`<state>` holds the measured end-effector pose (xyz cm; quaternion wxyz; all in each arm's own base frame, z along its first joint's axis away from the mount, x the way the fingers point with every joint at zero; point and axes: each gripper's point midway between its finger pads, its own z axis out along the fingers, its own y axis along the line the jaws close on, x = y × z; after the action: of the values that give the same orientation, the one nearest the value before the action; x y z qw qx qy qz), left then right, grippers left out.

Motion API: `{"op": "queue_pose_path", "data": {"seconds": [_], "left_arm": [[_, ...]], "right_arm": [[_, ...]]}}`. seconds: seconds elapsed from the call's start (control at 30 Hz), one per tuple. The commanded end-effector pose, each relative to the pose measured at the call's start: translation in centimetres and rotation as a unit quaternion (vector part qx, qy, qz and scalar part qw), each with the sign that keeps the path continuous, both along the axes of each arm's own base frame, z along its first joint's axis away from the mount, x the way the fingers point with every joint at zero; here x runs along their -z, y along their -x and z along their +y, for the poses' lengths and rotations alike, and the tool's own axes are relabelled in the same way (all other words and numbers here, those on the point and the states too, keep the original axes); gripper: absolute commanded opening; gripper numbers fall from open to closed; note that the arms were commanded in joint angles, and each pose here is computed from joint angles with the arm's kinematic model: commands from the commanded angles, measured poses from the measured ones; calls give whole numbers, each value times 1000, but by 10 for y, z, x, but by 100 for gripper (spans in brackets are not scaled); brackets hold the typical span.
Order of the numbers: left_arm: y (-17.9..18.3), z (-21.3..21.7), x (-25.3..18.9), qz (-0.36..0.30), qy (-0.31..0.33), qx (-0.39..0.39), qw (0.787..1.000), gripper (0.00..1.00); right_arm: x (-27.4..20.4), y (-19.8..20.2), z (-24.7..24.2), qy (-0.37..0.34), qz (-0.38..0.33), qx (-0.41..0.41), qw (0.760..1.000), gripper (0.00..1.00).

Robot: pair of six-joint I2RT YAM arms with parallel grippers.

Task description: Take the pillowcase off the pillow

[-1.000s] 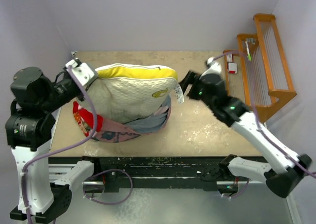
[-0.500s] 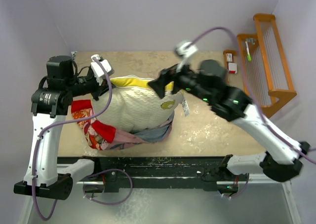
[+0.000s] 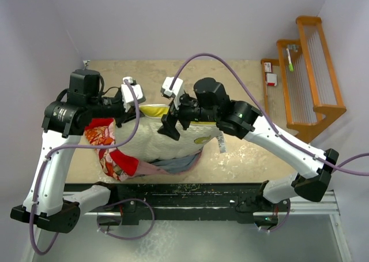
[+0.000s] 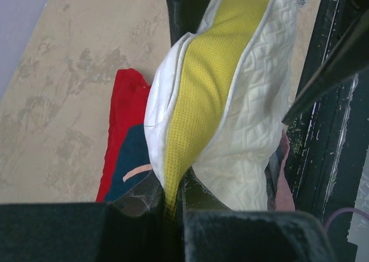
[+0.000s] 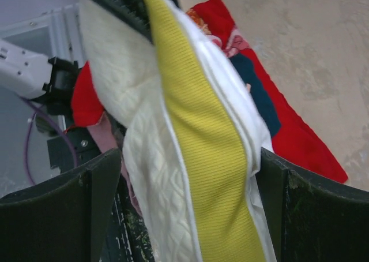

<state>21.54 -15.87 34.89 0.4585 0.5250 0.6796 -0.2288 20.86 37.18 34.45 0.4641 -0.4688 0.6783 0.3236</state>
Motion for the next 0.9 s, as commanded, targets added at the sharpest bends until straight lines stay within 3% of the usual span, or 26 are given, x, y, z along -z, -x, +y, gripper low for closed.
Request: {"op": "queue_pose_path", "data": {"seconds": [0.0,0.1,0.17,0.2,0.23,0.27,0.3,0.37,0.5,0.7,0.87], "left_arm": [[-9,-2,-27,-64,12,2,998,0],[-6,-4,-44,-84,30,3,996,0],[-1,-8,-54,-83,47,8,995,0],[1,-9,-57,-77,54,8,996,14],[2,-9,-56,-71,55,9,996,44],[2,-8,-53,-65,50,4,997,73],[-1,-4,-47,-62,37,-7,997,96],[-13,14,-25,-64,-16,-46,997,99],[-46,82,49,-52,-141,-126,981,99],[-63,138,124,-2,-164,-138,977,99],[-82,148,143,-12,-153,-138,979,99]], "right_arm": [[12,28,14,-6,1,-97,995,95],[36,32,19,-11,28,-103,994,93],[52,23,22,-3,31,-81,996,83],[60,14,20,9,32,-54,998,64],[59,-8,15,6,24,13,1000,39],[53,-33,5,0,1,87,996,7],[39,-56,-13,-21,-15,158,987,0],[15,-83,-49,-89,-2,224,971,0],[-32,-81,-102,-200,-46,271,941,0],[-56,-56,-131,-249,-86,226,938,0],[-36,-56,-141,-226,-80,231,943,0]]}}
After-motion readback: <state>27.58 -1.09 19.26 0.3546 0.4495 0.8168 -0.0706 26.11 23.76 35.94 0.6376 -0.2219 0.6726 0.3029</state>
